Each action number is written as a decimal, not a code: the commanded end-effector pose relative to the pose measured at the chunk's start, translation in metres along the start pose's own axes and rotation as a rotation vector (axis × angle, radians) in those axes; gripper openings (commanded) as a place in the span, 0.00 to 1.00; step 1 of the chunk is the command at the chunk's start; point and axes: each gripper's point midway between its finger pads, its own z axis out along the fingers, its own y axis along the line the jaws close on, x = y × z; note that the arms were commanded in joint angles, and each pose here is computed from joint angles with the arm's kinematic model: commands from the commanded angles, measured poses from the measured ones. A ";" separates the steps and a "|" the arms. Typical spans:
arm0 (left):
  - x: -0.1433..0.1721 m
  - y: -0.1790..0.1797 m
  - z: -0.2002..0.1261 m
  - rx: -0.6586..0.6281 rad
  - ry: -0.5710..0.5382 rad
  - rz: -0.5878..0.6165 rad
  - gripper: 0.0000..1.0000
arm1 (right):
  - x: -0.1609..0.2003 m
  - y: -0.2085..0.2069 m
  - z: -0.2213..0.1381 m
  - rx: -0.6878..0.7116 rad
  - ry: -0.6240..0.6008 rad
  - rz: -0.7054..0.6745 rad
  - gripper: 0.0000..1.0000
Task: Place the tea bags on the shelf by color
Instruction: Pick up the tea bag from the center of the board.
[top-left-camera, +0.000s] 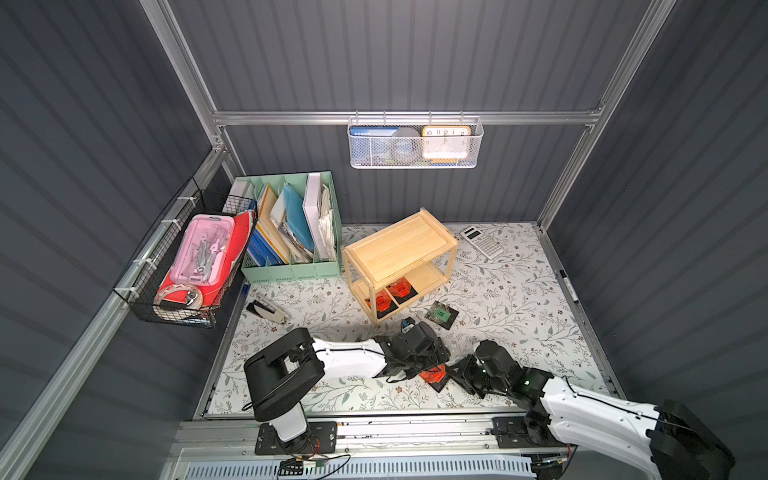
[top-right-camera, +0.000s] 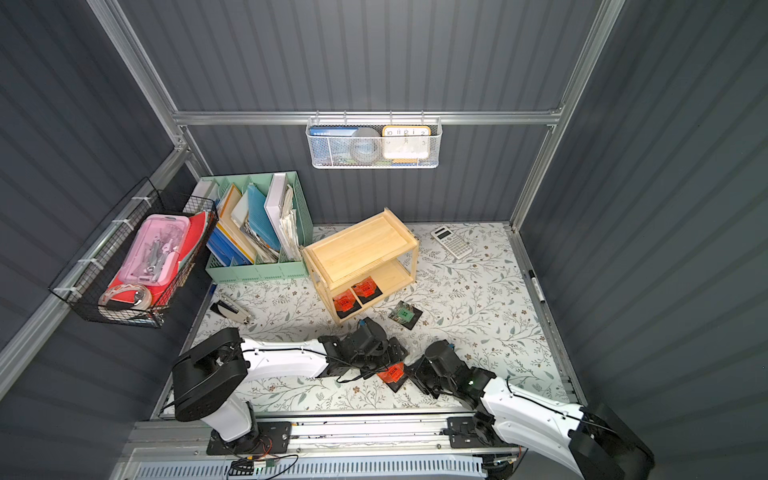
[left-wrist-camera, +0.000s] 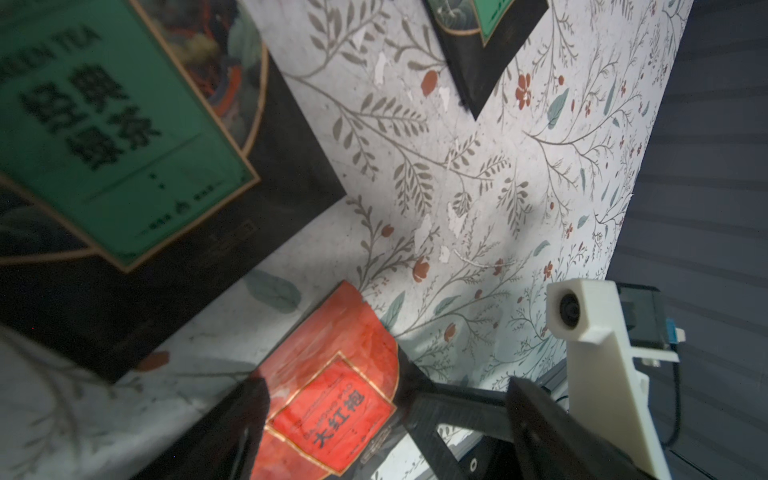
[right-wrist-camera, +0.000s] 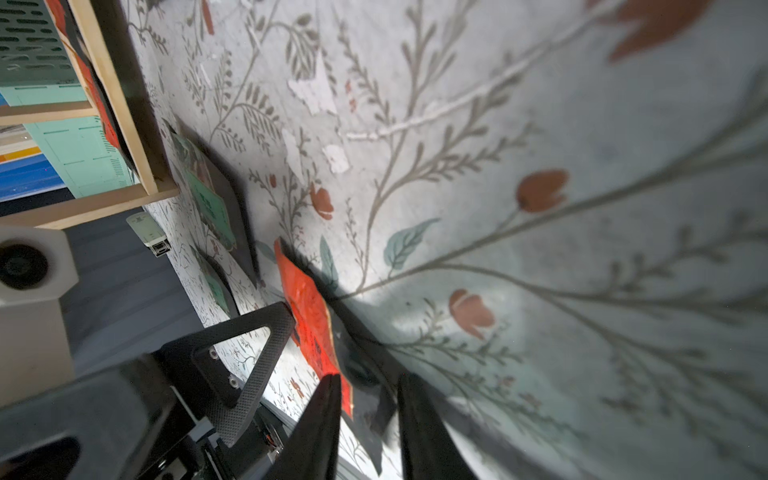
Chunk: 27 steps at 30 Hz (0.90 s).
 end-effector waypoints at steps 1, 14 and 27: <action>0.009 0.022 0.005 -0.071 0.030 -0.011 0.95 | -0.003 -0.019 0.003 0.051 -0.018 -0.005 0.27; 0.010 0.022 0.006 -0.073 0.034 -0.007 0.95 | -0.005 -0.015 0.006 0.023 -0.026 -0.014 0.15; 0.005 0.013 -0.002 -0.057 0.014 0.000 0.97 | -0.007 -0.004 0.000 -0.031 -0.044 -0.032 0.00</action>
